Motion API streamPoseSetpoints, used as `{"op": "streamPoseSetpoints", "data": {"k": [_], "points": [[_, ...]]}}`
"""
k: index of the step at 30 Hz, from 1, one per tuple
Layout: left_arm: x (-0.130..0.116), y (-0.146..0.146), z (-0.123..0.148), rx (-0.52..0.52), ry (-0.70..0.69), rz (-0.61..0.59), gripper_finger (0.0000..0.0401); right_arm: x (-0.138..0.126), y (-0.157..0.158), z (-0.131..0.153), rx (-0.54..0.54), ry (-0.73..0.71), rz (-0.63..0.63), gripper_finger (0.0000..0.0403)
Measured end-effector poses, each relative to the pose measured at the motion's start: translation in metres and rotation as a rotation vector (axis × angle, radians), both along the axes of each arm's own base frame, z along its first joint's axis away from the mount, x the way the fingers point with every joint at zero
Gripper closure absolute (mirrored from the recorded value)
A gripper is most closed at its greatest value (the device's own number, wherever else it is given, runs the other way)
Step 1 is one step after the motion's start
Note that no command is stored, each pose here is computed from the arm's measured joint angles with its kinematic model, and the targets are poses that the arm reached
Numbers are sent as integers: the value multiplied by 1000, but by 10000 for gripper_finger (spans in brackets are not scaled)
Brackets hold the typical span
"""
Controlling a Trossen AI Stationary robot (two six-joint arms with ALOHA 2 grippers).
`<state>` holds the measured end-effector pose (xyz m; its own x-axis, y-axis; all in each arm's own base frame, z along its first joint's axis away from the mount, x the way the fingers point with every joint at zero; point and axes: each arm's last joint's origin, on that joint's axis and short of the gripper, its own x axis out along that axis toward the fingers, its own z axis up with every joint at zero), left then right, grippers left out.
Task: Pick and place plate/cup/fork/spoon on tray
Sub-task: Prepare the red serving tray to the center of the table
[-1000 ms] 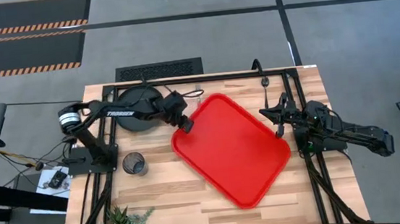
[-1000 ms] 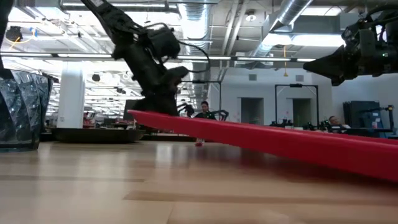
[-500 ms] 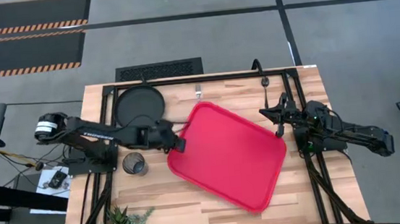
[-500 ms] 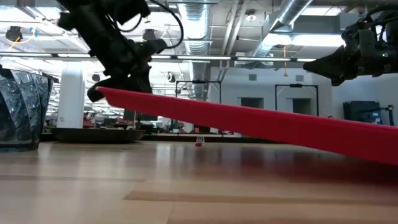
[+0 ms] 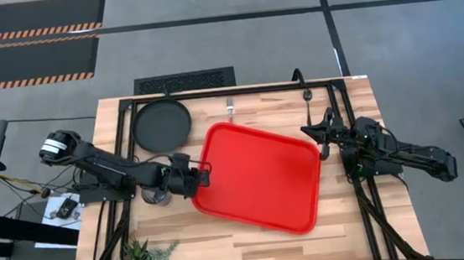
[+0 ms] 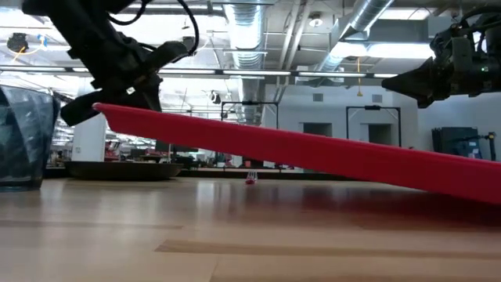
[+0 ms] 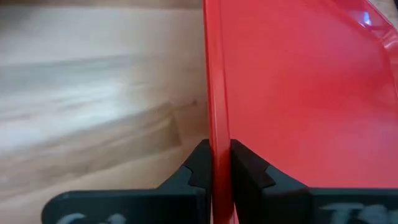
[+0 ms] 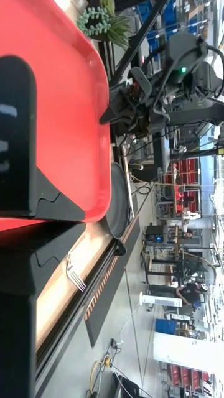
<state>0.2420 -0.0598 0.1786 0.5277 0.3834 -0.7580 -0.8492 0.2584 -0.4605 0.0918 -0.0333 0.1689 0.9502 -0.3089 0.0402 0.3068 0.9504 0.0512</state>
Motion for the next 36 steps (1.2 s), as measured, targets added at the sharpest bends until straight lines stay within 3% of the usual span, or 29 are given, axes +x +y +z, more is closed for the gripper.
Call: {"op": "streamPoseSetpoints", "data": {"k": [8,14,24,36], "points": [[2,-18,-16,-50,7,22,383,0,0,0,-1,-2,0,365],[1,-17,-15,-41,20,8,383,0,0,0,-1,-4,3,365],[-5,-18,-20,-126,117,-20,382,0,0,0,-1,-3,5,365],[-10,-15,-27,-116,204,-127,313,0,0,0,-1,-3,5,365]]}}
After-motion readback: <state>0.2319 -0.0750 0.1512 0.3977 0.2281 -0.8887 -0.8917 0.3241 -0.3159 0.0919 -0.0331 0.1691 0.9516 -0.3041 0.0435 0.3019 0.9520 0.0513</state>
